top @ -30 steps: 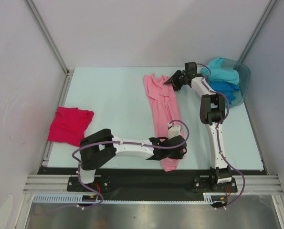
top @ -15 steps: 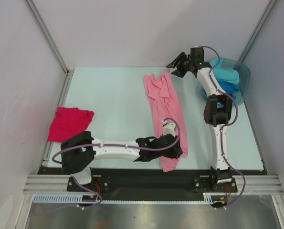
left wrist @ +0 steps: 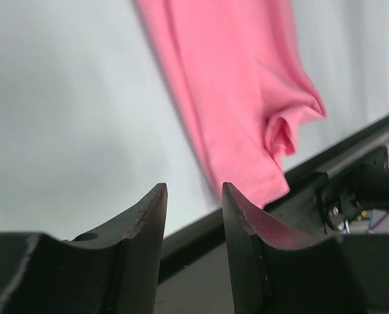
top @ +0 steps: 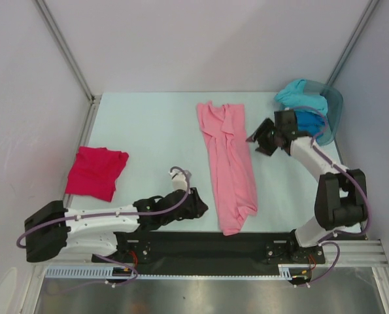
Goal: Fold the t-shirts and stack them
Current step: Fold the tshirt
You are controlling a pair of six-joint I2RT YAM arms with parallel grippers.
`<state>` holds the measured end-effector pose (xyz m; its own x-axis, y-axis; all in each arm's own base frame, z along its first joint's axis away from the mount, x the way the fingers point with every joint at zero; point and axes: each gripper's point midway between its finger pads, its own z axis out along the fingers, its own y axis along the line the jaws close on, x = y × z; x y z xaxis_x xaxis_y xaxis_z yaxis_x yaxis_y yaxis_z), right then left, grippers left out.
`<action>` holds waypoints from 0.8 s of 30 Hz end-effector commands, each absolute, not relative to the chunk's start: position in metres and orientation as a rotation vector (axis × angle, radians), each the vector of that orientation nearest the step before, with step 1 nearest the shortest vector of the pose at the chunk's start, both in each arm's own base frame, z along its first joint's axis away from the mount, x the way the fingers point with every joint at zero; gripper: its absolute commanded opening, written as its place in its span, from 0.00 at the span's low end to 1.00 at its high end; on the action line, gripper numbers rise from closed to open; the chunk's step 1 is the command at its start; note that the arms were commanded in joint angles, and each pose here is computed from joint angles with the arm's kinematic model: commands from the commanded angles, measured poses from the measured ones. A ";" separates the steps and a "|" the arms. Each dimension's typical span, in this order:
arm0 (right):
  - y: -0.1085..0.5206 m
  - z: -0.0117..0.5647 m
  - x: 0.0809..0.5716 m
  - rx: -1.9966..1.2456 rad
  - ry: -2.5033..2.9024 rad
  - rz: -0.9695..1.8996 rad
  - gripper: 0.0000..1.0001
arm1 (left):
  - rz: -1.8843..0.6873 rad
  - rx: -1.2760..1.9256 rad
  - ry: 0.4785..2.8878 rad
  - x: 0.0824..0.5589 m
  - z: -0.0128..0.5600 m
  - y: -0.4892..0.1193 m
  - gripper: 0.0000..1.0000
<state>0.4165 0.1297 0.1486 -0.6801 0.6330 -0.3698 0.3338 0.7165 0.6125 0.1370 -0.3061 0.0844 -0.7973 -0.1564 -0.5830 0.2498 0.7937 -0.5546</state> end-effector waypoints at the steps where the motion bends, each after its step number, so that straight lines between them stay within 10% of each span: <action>1: 0.126 0.110 0.372 0.764 2.349 0.650 0.61 | -0.878 -0.085 2.273 0.159 0.091 -0.289 0.45; 24: 0.139 0.077 0.175 0.734 2.502 0.643 0.61 | -0.986 -0.062 2.323 0.173 0.060 -0.315 0.44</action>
